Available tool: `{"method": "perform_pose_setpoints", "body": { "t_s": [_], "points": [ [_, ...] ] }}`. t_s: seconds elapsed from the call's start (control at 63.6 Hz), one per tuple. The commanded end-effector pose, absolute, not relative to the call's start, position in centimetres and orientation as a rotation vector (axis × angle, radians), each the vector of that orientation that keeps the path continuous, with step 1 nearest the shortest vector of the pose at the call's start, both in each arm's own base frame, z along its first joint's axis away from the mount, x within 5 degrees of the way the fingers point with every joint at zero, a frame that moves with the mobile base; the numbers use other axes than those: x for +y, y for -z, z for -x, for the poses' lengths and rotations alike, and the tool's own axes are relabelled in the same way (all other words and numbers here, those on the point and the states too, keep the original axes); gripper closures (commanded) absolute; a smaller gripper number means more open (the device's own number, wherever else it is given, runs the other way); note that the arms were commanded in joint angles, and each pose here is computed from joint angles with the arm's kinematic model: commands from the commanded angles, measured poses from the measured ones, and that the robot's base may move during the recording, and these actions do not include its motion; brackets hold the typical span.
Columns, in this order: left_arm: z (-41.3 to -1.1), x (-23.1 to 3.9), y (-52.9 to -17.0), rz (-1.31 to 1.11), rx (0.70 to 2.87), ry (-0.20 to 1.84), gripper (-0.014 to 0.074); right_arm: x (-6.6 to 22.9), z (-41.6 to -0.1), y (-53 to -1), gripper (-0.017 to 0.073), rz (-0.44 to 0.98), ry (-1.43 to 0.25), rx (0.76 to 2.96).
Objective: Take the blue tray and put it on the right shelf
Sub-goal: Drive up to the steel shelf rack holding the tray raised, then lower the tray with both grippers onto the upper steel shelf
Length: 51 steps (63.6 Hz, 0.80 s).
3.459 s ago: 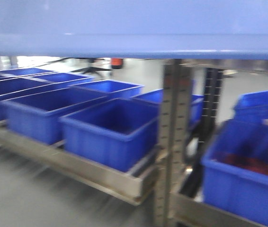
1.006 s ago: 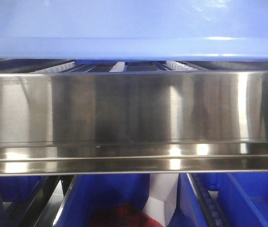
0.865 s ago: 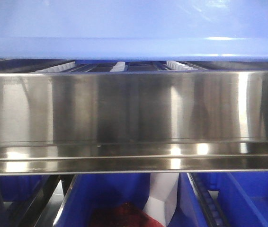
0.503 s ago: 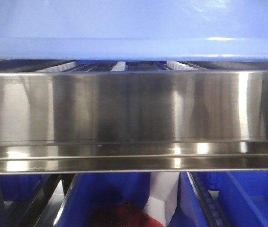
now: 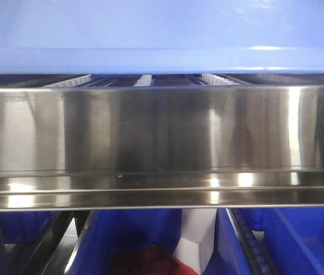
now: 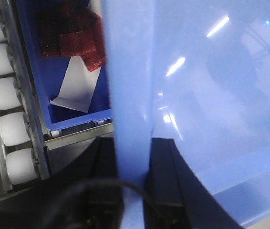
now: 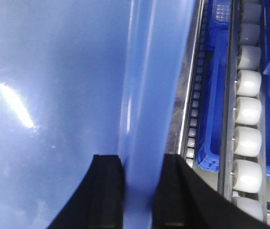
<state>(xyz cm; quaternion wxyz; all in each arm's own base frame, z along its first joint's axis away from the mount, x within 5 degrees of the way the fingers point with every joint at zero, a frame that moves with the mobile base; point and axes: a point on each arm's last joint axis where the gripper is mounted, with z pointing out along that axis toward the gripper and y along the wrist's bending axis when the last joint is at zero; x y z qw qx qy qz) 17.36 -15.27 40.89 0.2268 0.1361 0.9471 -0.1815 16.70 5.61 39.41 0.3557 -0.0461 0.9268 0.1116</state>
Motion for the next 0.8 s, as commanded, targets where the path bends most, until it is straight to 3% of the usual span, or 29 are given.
{"method": "perform_pose_setpoints", "body": {
  "t_s": [0.0, 0.409, 0.597, 0.786],
  "points": [
    [-16.4, -14.5, -41.8, -0.419, 2.622, 0.456, 0.0642, 5.2, -16.8, -41.3, 0.0494, 0.134, -0.258, 2.26],
    [-18.8, -13.9, -44.6, -0.371, 2.417, 0.439, 0.0642, 5.7, -17.9, -43.3, 0.0494, 0.131, -0.28, 2.234],
    [-23.0, -13.9, -46.2, -0.306, 2.379, 0.392, 0.0642, 6.7, -21.4, -45.8, 0.0494, 0.132, -0.278, 2.242],
    [-28.6, -14.9, -44.1, -0.261, 2.437, 0.336, 0.0642, 8.3, -26.5, -45.6, 0.0494, 0.143, -0.262, 2.28]
  ]
}}
